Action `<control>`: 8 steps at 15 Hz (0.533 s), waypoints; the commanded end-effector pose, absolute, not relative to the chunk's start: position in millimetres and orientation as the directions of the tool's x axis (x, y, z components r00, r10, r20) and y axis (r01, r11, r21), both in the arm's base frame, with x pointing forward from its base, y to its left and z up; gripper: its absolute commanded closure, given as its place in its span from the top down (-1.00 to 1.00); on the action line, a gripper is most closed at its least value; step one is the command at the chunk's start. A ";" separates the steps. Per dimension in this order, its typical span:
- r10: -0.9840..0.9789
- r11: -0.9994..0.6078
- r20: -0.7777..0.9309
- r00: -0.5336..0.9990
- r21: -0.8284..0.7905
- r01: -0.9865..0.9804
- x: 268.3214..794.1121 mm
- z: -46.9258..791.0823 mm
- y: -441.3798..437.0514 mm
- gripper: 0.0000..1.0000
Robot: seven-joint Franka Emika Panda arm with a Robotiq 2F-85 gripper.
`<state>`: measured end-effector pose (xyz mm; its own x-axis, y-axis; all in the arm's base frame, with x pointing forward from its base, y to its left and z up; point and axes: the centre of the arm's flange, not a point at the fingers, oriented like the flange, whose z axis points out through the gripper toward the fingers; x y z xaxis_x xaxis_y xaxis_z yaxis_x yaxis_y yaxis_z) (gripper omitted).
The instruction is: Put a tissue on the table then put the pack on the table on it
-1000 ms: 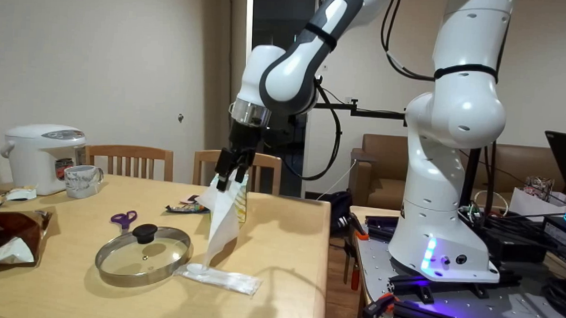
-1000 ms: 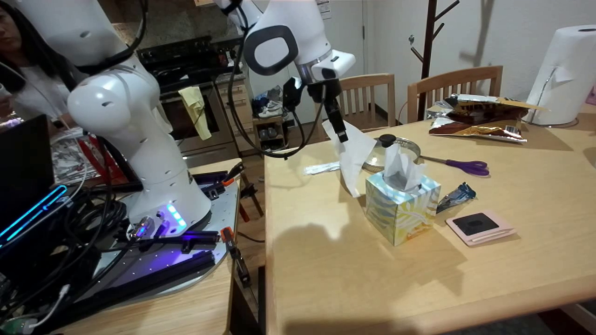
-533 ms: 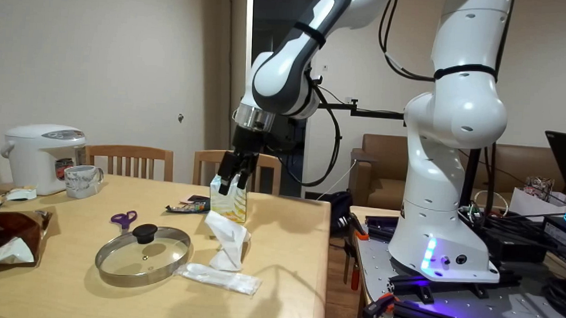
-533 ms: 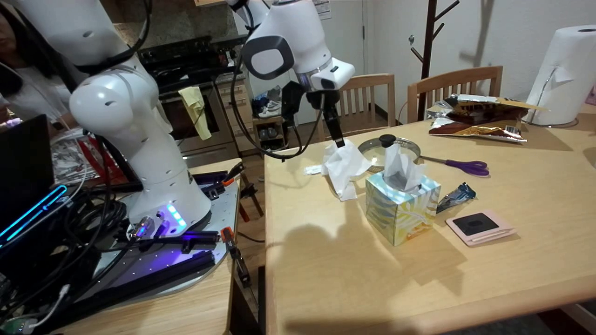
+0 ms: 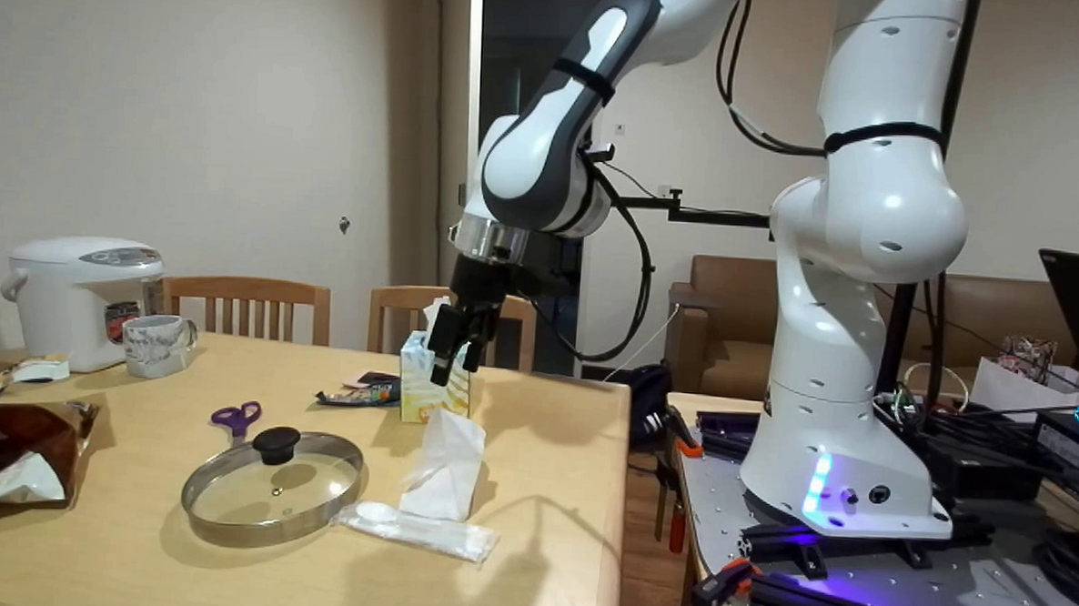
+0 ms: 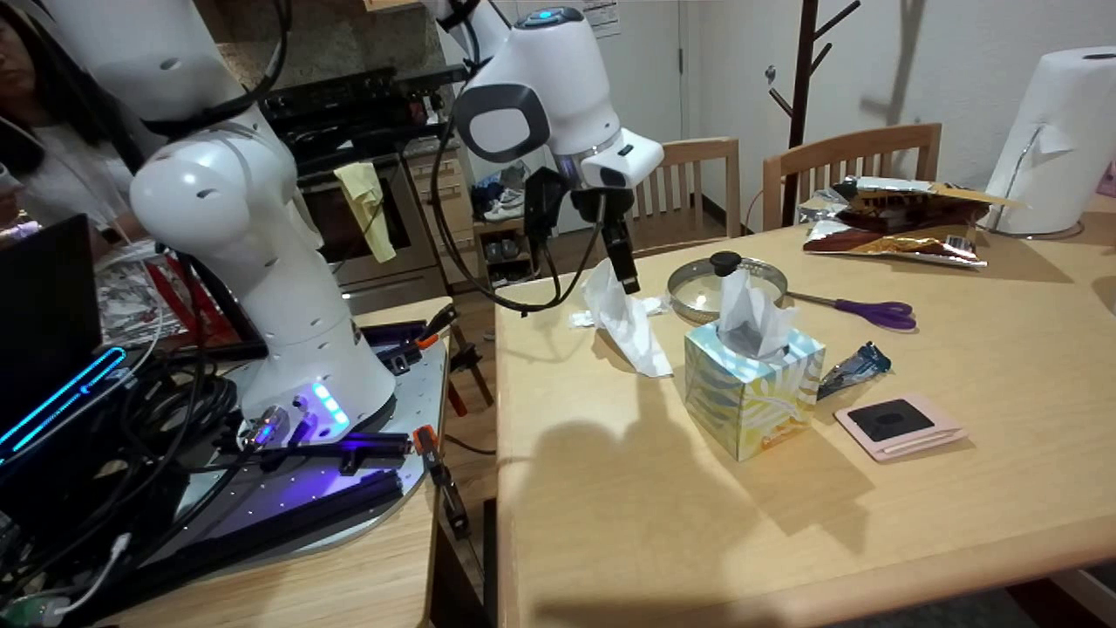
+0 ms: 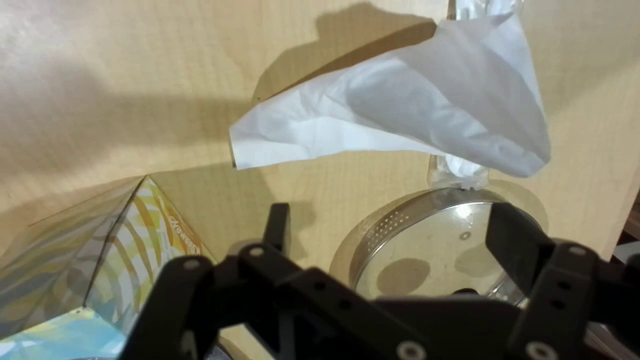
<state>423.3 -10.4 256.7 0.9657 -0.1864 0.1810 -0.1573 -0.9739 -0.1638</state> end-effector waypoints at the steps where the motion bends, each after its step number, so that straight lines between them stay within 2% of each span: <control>1: -0.146 -0.980 0.173 0.974 -0.161 -0.118 423.1 258.2 -14.4 1.00; 8: 0.008 -0.987 0.322 0.947 -0.148 0.059 465.7 293.5 -0.5 1.00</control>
